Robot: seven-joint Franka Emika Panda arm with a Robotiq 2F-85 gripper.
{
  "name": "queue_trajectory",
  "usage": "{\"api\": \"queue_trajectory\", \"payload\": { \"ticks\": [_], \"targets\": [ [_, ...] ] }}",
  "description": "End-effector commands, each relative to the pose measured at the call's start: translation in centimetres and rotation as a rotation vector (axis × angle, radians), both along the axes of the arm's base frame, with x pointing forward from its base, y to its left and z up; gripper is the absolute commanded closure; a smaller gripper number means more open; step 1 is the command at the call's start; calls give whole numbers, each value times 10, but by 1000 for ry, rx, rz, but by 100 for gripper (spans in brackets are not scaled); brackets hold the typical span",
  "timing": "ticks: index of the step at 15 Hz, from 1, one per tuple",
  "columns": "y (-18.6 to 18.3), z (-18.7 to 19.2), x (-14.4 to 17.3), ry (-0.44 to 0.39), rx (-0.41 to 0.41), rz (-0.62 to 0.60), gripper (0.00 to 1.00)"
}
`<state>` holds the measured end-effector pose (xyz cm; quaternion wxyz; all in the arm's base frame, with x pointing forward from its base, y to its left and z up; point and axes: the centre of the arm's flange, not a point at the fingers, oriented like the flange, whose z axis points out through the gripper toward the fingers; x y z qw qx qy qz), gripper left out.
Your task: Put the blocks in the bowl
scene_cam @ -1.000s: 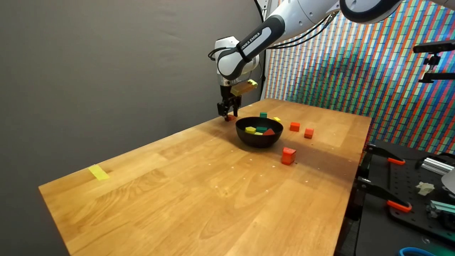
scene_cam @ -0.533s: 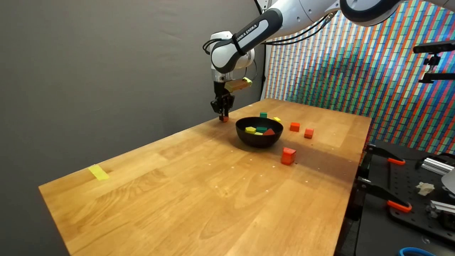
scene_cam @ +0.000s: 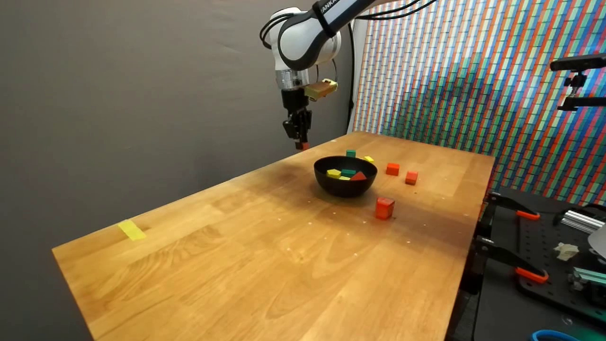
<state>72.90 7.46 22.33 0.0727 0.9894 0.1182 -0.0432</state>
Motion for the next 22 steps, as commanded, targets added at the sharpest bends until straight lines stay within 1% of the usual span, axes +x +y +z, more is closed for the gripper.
{"api": "queue_trajectory", "payload": {
  "ticks": [1,3,4,7,9,10,11,13,14,16,18,19,20,22],
  "targets": [
    [-2,32,-79,52,-56,-8,92],
    [1,36,-102,103,-9,10,92],
    [2,37,-114,116,0,3,92],
    [1,36,-153,144,-7,-47,92],
    [-1,34,-180,139,-18,-87,40],
    [-3,34,-193,135,-5,-103,40],
    [-4,35,-205,123,3,-123,38],
    [-7,39,-224,107,33,-149,23],
    [-10,43,-232,93,62,-156,14],
    [-19,52,-249,26,98,-208,1],
    [-28,62,-265,-72,135,-149,0],
    [-15,40,-224,14,86,-173,2],
    [-19,45,-233,-17,94,-169,0],
    [-23,52,-246,-40,100,-165,0]
  ]
}}
